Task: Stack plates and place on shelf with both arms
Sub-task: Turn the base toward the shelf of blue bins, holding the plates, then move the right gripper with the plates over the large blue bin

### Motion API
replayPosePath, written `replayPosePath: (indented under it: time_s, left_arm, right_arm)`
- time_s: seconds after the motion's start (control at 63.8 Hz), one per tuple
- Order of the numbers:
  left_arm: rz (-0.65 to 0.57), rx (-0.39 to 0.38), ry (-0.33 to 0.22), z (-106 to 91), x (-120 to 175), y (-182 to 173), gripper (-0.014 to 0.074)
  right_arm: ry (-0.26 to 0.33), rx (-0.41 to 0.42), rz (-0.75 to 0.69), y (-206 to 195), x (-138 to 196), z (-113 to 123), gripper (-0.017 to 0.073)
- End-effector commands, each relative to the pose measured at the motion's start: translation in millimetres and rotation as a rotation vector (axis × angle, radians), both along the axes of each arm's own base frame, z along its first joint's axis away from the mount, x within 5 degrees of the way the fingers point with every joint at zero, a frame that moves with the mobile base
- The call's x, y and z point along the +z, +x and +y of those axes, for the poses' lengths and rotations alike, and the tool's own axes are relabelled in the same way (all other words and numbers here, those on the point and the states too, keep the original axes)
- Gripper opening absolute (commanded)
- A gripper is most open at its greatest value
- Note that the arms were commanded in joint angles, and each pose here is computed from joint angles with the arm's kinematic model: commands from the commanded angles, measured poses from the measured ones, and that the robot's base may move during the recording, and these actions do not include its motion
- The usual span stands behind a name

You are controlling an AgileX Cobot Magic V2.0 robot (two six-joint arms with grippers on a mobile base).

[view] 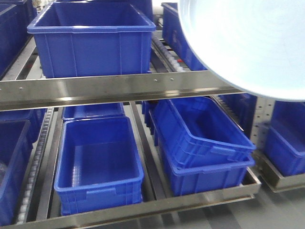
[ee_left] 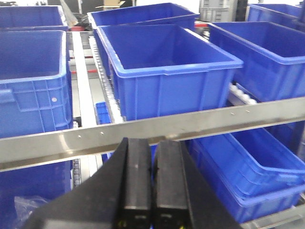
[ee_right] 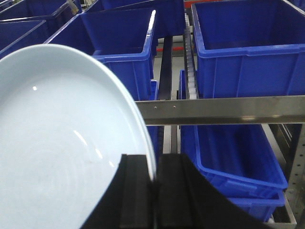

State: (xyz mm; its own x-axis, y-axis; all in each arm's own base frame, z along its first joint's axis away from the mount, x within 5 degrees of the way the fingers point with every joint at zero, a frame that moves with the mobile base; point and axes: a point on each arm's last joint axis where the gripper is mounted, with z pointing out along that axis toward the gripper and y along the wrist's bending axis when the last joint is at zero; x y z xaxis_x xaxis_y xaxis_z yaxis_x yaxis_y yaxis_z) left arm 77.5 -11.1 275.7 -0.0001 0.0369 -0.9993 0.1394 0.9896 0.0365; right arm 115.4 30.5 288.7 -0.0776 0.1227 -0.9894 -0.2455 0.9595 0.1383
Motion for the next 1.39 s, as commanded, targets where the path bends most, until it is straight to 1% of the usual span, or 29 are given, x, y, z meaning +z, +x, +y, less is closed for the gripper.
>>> replayPosePath:
  time_s: [0.0, 1.378]
  left_arm:
    - [-0.106, 0.015, -0.019, 1.3, 16.9, 0.4, 0.0081]
    - [-0.106, 0.015, -0.019, 1.3, 16.9, 0.4, 0.0081]
  right_arm:
    - [0.037, -0.018, -0.124, 0.2, 19.2, -1.8, 0.0036]
    - [0.037, -0.018, -0.124, 0.2, 19.2, -1.8, 0.0036]
